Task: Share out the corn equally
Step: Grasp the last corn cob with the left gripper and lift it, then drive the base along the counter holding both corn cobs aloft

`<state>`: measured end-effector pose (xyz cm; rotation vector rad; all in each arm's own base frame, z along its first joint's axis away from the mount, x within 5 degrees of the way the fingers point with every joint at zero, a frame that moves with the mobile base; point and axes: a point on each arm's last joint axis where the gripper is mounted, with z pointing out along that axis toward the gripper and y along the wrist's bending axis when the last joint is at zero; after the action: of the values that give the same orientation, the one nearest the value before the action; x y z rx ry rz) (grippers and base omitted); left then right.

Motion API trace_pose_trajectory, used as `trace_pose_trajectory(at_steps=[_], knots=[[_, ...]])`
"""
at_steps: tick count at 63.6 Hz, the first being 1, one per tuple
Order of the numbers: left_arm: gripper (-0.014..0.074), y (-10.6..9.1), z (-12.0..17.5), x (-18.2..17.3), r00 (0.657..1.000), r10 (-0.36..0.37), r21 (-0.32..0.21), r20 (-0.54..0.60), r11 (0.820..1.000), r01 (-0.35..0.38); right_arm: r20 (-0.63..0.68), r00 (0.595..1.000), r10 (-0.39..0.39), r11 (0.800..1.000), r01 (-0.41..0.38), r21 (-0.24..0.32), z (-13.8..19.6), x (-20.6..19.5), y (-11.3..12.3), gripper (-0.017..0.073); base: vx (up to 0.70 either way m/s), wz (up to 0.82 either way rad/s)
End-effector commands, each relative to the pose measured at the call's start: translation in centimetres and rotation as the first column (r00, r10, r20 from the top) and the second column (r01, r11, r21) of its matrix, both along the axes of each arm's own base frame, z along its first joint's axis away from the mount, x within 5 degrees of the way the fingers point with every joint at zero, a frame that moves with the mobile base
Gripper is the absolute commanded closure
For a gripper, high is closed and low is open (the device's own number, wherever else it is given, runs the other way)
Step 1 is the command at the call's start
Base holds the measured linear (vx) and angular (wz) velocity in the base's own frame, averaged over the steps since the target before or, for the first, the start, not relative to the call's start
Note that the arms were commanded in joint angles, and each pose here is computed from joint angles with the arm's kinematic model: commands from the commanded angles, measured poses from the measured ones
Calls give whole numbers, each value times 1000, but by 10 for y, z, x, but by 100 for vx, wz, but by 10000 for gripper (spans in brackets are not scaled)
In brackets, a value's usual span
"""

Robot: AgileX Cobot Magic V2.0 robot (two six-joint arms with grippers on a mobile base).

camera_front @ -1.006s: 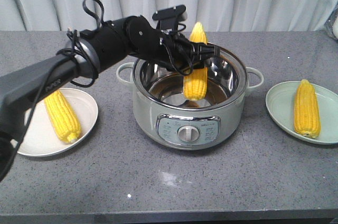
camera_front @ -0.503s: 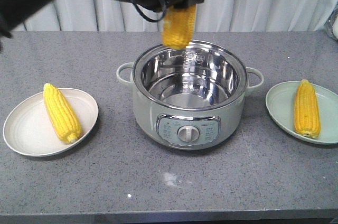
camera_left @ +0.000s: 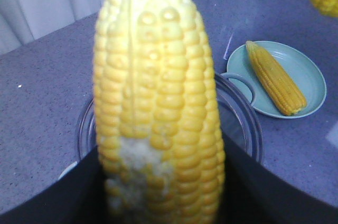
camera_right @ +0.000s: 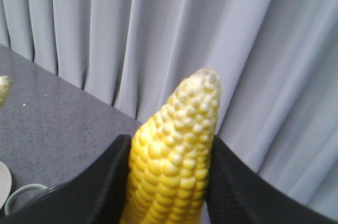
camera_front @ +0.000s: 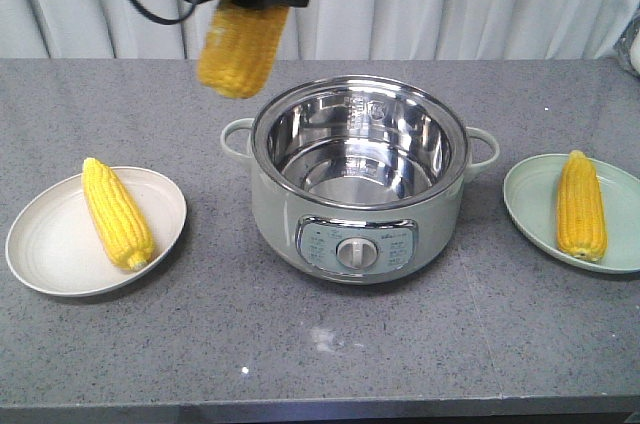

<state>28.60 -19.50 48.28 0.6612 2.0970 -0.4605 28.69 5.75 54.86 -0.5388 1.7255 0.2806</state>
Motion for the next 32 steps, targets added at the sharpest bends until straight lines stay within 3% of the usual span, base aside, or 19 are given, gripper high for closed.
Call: trace_pose_trajectory(at_steps=[1, 12, 32], knots=[[602, 17, 34, -25, 995, 11, -56, 102, 998, -6, 32, 999, -5, 996, 2, 84, 18, -19, -1, 561, 0, 0], [602, 25, 38, -35, 995, 19, -21, 98, 1000, -17, -60, 998, 28, 997, -23, 75, 10, -22, 1, 561, 0, 0], [602, 27, 31, -39, 1000, 7, 32, 24, 999, -8, -80, 996, 38, 997, -32, 65, 8, -23, 2, 561, 0, 0]])
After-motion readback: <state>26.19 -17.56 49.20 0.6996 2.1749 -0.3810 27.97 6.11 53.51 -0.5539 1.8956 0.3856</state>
